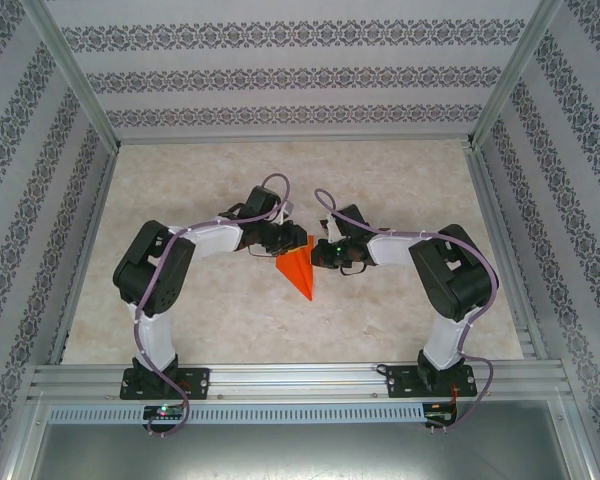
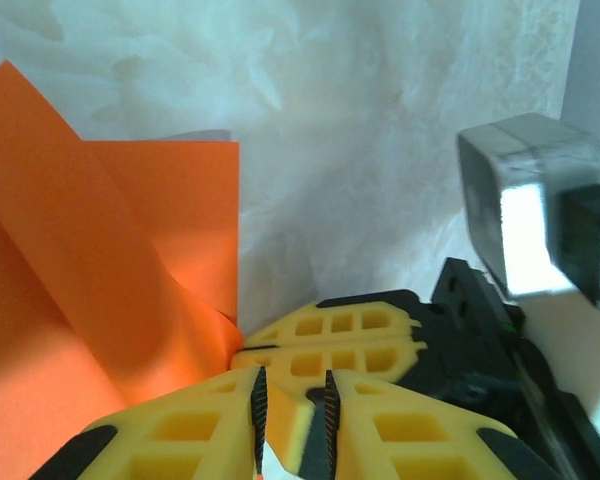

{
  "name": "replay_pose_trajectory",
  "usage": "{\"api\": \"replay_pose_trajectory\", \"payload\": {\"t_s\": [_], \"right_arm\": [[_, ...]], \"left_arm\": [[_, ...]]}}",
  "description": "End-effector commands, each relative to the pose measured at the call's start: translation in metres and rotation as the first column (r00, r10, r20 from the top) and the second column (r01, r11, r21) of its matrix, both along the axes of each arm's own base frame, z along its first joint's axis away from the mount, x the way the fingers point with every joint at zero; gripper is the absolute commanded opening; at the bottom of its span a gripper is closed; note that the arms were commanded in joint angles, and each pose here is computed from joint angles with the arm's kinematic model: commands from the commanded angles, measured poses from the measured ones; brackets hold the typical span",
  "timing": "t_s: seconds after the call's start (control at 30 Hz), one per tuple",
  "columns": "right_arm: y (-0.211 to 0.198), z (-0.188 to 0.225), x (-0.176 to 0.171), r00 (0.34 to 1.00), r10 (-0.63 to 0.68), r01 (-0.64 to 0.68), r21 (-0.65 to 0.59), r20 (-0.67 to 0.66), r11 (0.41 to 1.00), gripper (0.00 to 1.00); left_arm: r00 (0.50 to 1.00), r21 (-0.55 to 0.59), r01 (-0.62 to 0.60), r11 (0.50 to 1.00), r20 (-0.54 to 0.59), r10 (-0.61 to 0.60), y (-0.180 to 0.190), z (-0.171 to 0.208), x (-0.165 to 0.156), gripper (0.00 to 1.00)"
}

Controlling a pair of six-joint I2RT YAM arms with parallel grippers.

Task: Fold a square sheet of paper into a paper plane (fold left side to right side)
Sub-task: Fourth fold the wing at the center of the table.

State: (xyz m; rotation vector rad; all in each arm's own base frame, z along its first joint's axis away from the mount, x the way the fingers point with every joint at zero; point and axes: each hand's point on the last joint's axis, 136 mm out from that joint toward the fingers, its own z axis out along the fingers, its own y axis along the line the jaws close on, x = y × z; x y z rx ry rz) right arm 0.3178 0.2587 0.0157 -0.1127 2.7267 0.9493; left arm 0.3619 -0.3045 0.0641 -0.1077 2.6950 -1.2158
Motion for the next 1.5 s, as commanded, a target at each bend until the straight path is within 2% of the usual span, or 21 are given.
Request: {"api": "replay_pose_trajectory", "payload": {"t_s": [0.0, 0.5, 1.1, 1.23, 1.47], "right_arm": [[-0.011, -0.029, -0.016, 0.998, 0.006, -0.013, -0.106, -0.068, 0.994, 0.01], [-0.011, -0.03, -0.018, 0.997, 0.018, -0.027, -0.128, -0.07, 0.991, 0.01], [-0.009, -0.022, -0.011, 0.999, 0.03, -0.036, -0.127, -0.042, 0.991, 0.02], [-0.006, -0.007, -0.003, 1.0, 0.028, -0.029, -0.101, -0.006, 0.994, 0.07], [-0.013, 0.042, 0.007, 0.995, -0.001, 0.007, -0.063, 0.098, 0.998, 0.25]], "left_arm": [[0.999, -0.041, 0.039, 0.998, 0.006, -0.039, -0.015, 0.003, 0.001, 0.26], [0.997, 0.117, 0.029, 0.993, -0.07, -0.021, 0.009, -0.042, -0.014, 0.25], [0.993, 0.188, 0.019, 0.982, -0.117, 0.003, 0.025, -0.07, -0.031, 0.24], [0.992, 0.199, 0.018, 0.98, -0.123, 0.007, 0.028, -0.074, -0.034, 0.24], [0.992, 0.198, 0.011, 0.98, -0.126, 0.014, 0.029, -0.076, -0.035, 0.23]]}}
